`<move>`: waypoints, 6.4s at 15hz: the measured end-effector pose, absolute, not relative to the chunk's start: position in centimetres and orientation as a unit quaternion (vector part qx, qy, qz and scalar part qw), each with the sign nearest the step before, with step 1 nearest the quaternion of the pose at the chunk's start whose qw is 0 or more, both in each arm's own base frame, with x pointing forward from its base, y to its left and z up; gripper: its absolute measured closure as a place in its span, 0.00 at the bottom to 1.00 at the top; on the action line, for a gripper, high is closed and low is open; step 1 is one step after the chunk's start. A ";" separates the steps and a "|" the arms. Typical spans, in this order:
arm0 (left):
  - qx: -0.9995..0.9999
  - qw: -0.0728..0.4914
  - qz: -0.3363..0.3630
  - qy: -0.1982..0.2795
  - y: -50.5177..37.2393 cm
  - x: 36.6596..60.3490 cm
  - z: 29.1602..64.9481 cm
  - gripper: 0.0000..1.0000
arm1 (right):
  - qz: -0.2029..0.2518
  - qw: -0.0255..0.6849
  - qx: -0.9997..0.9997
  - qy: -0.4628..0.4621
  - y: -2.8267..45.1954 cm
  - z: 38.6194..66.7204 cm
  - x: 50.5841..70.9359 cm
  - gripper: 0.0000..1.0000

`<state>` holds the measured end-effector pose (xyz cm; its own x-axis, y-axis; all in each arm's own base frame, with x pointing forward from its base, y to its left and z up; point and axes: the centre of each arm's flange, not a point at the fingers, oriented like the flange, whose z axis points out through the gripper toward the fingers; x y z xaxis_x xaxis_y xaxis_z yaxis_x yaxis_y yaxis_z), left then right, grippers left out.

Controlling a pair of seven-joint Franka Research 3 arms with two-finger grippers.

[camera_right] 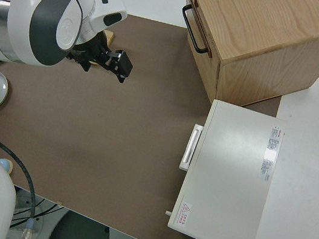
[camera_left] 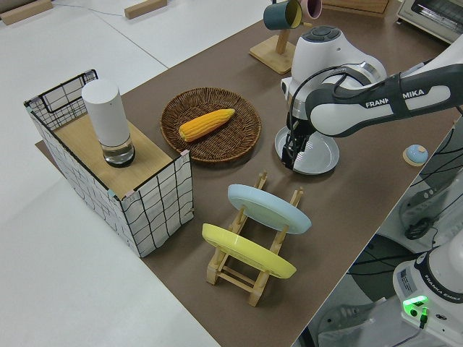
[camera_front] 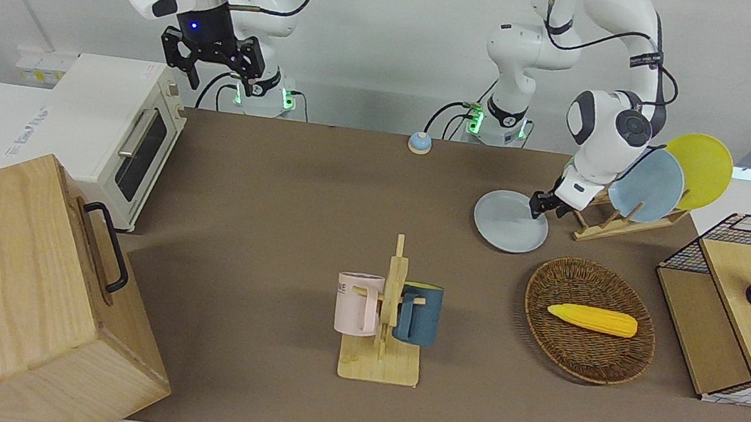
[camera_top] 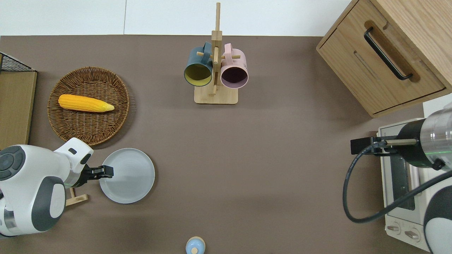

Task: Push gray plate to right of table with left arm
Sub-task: 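Lower the left gripper against the gray plate's edge nearest the robot, then push the gray plate with the left gripper toward the mug stand's side, then keep pushing the gray plate with the left gripper toward the toaster oven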

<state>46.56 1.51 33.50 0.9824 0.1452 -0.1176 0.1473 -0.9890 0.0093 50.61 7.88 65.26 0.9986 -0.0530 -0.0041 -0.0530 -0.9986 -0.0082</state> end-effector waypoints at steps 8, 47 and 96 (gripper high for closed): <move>0.995 0.008 -0.066 0.074 1.5 46.3 32.3 0.33 | 0.002 0.004 -1.000 0.027 7.9 65.3 50.6 0.00; 0.992 0.046 -0.043 0.111 -19.2 42.6 30.3 0.96 | 0.002 0.004 -1.000 0.027 7.9 65.3 50.6 0.00; 0.984 0.081 -0.114 0.111 -25.9 50.0 38.8 0.00 | 0.002 0.004 -1.000 0.027 7.9 65.3 50.6 0.00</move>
<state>50.01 -25.87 38.80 0.9492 0.1998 -0.2429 0.2369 -0.9622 0.1343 50.61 7.88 65.26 0.9986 -0.0530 -0.0041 -0.0530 -0.9986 -0.0082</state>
